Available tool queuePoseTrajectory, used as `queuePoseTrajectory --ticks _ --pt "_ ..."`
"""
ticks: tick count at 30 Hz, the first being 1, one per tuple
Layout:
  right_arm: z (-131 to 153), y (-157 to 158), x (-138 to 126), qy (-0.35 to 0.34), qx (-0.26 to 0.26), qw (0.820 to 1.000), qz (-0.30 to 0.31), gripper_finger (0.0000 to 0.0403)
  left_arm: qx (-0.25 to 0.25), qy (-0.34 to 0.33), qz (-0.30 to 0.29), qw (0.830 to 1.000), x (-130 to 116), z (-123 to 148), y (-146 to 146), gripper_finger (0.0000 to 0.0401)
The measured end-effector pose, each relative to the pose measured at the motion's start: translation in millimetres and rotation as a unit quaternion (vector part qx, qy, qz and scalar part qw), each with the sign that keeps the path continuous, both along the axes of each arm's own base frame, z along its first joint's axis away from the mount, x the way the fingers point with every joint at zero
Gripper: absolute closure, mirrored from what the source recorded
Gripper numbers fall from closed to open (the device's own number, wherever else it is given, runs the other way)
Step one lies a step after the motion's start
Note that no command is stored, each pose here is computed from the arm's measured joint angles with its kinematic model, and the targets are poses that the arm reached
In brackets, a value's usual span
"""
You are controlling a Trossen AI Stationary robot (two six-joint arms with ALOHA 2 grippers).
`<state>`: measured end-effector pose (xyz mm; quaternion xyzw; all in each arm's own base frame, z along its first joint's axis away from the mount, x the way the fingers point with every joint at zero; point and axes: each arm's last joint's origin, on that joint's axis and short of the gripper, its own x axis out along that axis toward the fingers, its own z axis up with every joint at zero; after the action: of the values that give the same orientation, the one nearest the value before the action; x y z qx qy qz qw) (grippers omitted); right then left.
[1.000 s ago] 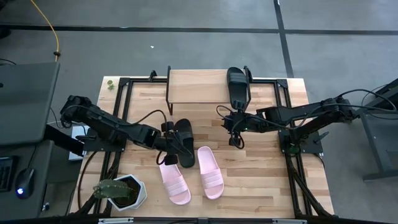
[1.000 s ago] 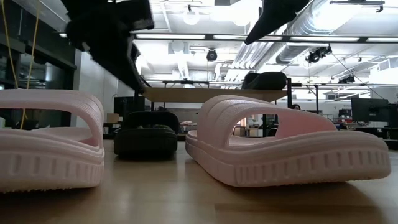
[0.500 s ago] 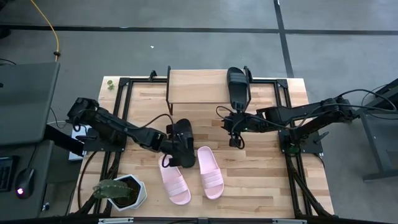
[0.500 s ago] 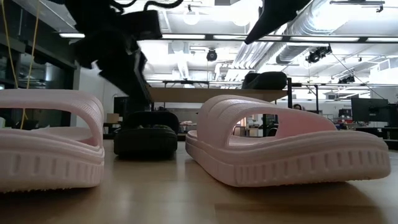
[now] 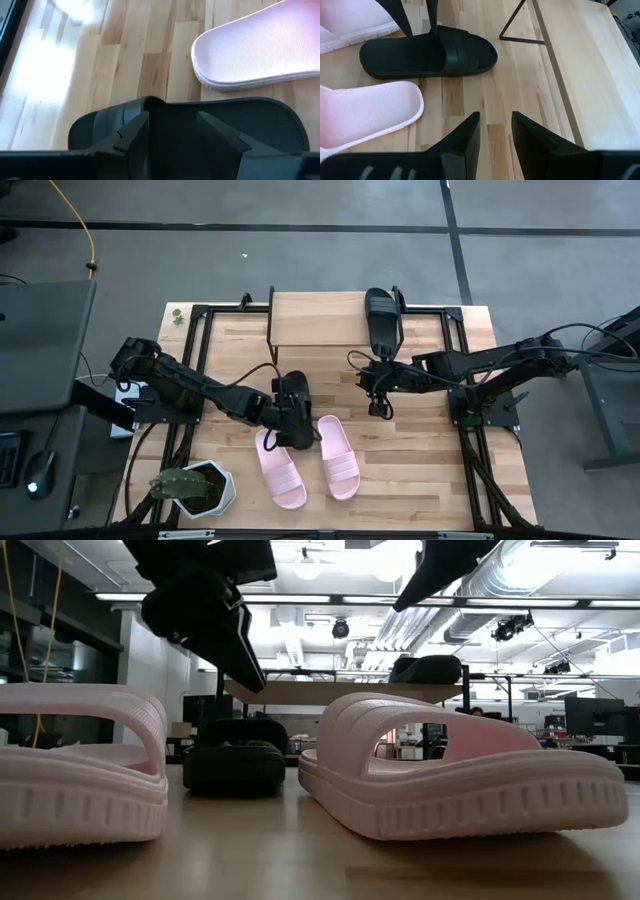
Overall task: Pick and place slides into the shelf
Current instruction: Put the black slide on the shelf
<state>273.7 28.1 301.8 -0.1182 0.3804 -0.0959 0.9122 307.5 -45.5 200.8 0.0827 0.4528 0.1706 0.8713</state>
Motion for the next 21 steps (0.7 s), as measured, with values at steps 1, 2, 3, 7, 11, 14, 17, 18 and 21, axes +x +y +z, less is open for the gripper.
queuePoseTrajectory --ticks 1,2,3,7,11,14,17,18,21 --pt "0.0 0.0 0.0 0.0 0.0 1.0 0.0 0.0301 0.0 0.0 0.0 1.0 0.0 0.0 0.0 0.0245" --pt "0.0 0.0 0.0 0.0 0.0 1.0 0.0 0.0301 0.0 0.0 0.0 1.0 0.0 0.0 0.0 0.0245" --pt "0.0 0.0 0.0 0.0 0.0 1.0 0.0 0.0301 0.0 0.002 0.0 1.0 -0.2 -0.2 0.0 0.0245" --pt "0.0 0.0 0.0 0.0 0.0 1.0 0.0 0.0301 0.002 0.004 -0.001 1.0 -0.5 -0.3 0.1 0.0245" --pt "0.0 0.0 0.1 0.0 0.0 1.0 0.0 0.0301 0.007 0.008 -0.01 1.0 -0.5 -0.3 0.1 0.0245" --pt "0.0 0.0 0.1 0.0 -0.002 1.0 0.002 0.0301 0.011 0.007 -0.008 1.0 -0.5 -0.2 0.3 0.0245" --pt "0.0 0.0 0.0 0.001 -0.003 1.0 0.003 0.0301 0.014 0.007 -0.006 1.0 -0.5 -0.1 0.5 0.0245" --pt "0.0 0.0 0.1 0.001 -0.003 1.0 0.003 0.0301 0.014 0.007 -0.007 1.0 -0.5 -0.1 0.5 0.0245" --pt "0.0 0.0 0.1 0.001 -0.003 1.0 0.003 0.0301 0.019 0.008 -0.009 1.0 -0.5 0.0 0.7 0.0245"
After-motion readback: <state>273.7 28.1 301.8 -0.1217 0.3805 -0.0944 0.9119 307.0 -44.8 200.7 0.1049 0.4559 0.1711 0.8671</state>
